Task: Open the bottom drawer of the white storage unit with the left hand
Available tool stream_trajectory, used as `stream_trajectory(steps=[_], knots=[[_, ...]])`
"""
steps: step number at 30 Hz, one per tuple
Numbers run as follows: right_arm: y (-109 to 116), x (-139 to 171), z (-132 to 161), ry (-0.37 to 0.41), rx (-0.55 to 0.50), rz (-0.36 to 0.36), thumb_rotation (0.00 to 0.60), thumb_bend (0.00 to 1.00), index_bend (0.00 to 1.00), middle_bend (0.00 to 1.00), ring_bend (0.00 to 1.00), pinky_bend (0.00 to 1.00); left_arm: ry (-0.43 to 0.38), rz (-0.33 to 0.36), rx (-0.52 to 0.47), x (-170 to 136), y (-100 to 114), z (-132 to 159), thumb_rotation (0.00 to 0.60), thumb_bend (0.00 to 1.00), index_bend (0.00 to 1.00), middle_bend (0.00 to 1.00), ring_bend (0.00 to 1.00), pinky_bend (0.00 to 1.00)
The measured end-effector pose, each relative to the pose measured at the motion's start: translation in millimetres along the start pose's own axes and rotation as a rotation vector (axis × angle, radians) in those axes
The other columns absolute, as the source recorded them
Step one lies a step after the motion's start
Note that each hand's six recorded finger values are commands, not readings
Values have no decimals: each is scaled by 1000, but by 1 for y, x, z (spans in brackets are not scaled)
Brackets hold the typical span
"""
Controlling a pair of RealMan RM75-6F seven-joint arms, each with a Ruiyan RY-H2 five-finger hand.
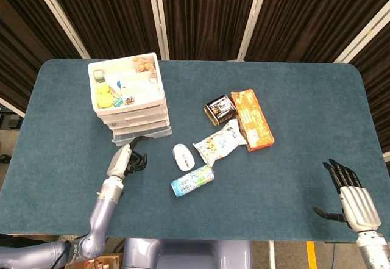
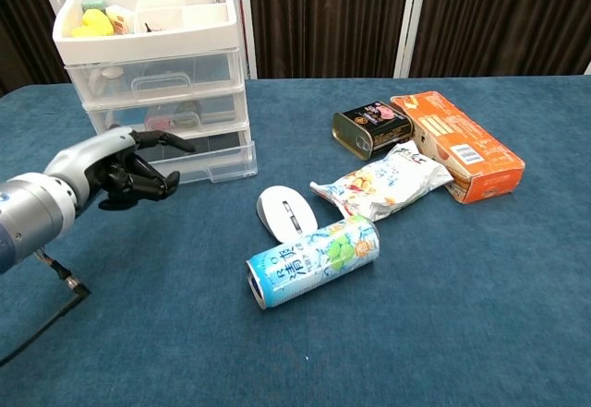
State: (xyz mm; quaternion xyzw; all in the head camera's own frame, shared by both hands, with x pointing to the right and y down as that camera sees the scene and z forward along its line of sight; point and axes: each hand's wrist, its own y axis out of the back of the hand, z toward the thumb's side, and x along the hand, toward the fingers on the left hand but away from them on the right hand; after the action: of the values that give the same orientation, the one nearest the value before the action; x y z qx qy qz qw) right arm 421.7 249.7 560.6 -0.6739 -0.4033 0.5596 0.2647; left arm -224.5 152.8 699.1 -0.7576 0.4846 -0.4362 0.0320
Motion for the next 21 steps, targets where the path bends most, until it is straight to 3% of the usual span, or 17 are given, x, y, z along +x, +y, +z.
stream_trajectory(steps=[5, 10, 15, 21], knots=[[0, 0, 0, -2, -4, 2, 600, 82, 0, 0, 0, 61, 7, 45, 204, 7, 14, 8, 600, 563, 230, 1000, 1000, 1000], [0, 0, 0, -2, -5, 4, 600, 82, 0, 0, 0, 61, 93, 47, 332, 17, 24, 3, 600, 564, 234, 1000, 1000, 1000], [0, 0, 0, -3, -7, 6, 600, 82, 0, 0, 0, 61, 174, 31, 394, 25, 29, -6, 600, 564, 231, 1000, 1000, 1000], [-1, 0, 0, -3, -8, 7, 600, 82, 0, 0, 0, 61, 264, -5, 382, 31, 28, -19, 600, 563, 231, 1000, 1000, 1000]])
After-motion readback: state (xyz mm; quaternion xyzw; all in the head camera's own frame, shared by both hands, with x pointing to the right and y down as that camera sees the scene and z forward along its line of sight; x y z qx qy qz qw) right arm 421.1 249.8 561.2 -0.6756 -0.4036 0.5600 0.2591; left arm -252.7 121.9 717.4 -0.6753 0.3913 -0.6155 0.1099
